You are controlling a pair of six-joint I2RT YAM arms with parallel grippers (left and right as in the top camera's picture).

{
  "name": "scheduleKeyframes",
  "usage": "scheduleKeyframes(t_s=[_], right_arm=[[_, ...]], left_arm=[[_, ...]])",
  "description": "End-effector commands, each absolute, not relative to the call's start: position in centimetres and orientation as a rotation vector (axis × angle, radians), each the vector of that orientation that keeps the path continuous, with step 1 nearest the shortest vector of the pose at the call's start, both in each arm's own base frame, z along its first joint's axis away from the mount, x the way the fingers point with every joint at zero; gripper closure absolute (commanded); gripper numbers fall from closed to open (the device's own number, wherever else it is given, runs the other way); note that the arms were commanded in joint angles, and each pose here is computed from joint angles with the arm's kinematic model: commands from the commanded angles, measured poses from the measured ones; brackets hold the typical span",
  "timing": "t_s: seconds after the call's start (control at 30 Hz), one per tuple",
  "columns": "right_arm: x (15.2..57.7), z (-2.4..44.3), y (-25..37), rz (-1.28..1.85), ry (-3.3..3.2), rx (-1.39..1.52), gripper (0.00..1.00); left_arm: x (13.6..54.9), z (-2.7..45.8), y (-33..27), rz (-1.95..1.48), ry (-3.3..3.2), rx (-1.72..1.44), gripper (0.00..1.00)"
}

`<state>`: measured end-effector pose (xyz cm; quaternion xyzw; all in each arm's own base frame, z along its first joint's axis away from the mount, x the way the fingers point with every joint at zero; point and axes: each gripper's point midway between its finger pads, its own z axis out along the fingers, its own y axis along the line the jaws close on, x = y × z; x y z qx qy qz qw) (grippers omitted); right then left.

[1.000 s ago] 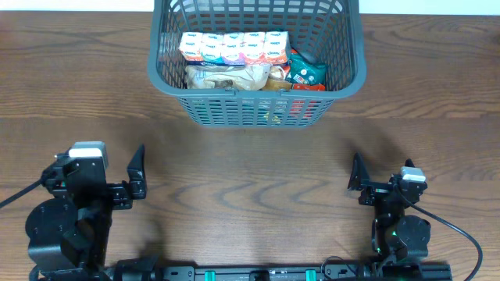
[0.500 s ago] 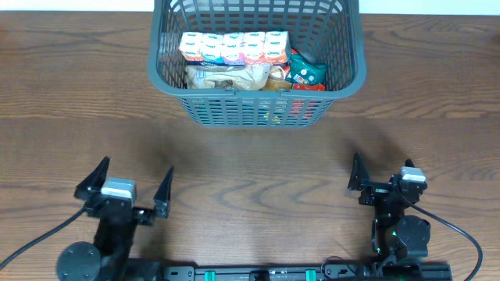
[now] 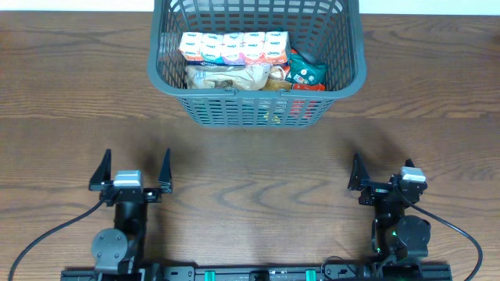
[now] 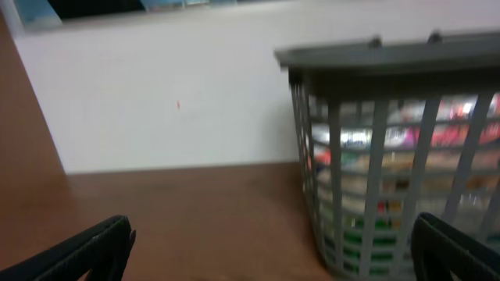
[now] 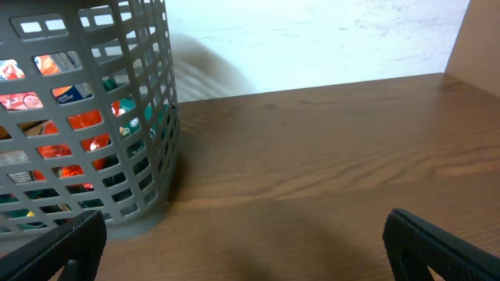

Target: Pack container

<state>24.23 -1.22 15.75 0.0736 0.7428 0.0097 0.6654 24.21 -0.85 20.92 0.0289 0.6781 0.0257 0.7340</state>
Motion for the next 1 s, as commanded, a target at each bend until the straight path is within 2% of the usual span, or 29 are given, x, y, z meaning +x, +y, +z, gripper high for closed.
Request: scheduleKeyframes(t_s=[0.0,0.3,0.97], right_arm=[[24.2,15.7,-1.5,0.021,1.670,0.191,0.01],[24.2,15.7,-1.5,0.021,1.671,0.191,0.01],[24.2,15.7,-1.5,0.021,1.671,0.191,0.01]], left_arm=[[24.5,19.0,-1.0,0.033,1.524,0.048,0.01],[24.1,13.9,-4.0,-0.111,1.707,0.197,0.01],[23.9,14.1,-5.1,-0.148,1.688,0.267,0.01]])
